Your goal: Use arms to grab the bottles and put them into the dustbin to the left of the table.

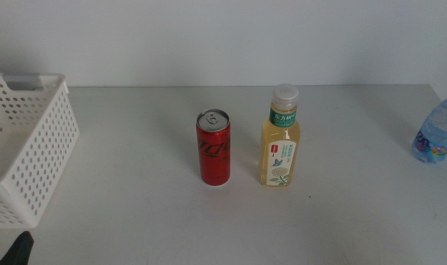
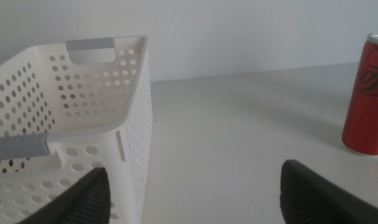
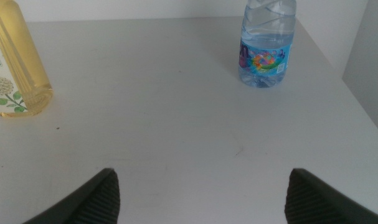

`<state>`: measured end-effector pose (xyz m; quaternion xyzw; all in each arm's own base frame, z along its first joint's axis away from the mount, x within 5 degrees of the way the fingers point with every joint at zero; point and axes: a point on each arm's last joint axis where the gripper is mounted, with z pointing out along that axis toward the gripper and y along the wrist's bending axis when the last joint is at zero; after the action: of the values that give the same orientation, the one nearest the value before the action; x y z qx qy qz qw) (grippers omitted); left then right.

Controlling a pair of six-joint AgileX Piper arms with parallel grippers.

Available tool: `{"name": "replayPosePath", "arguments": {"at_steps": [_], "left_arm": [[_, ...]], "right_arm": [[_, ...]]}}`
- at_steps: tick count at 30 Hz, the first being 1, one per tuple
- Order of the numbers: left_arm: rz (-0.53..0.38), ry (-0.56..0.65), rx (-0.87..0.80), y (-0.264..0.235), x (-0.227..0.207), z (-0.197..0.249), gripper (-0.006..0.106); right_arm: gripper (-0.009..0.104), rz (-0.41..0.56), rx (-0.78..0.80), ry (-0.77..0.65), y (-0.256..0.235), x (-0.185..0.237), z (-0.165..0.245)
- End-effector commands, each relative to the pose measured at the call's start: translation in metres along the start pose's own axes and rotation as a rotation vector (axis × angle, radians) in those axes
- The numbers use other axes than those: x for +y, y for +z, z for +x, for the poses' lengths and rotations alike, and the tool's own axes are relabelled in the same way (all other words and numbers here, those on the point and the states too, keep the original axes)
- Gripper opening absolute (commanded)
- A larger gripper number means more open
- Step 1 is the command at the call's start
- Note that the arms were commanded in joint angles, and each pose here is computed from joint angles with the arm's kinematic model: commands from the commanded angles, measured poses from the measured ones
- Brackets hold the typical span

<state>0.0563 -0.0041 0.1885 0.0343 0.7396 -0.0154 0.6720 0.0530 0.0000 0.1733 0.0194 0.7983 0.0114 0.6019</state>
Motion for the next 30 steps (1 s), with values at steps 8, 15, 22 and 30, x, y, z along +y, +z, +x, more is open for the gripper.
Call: {"name": "replayPosePath", "arguments": {"at_steps": [8,15,22,30], "left_arm": [[0.145,-0.007,-0.139,0.011,-0.01,-0.019,0.093],[0.324,0.018,-0.037,0.033,-0.03,-0.014,0.093],[0.416,0.029,-0.062,0.057,-0.051,-0.012,0.093],[0.464,0.043,-0.15,0.077,-0.066,-0.005,0.093]], "right_arm": [[0.068,0.007,-0.089,-0.02,-0.002,0.0,-0.008],[0.068,0.007,-0.089,-0.02,-0.002,0.0,-0.008],[0.068,0.007,-0.089,-0.02,-0.002,0.0,-0.008],[0.068,0.007,-0.089,-0.02,-0.002,0.0,-0.008]]}}
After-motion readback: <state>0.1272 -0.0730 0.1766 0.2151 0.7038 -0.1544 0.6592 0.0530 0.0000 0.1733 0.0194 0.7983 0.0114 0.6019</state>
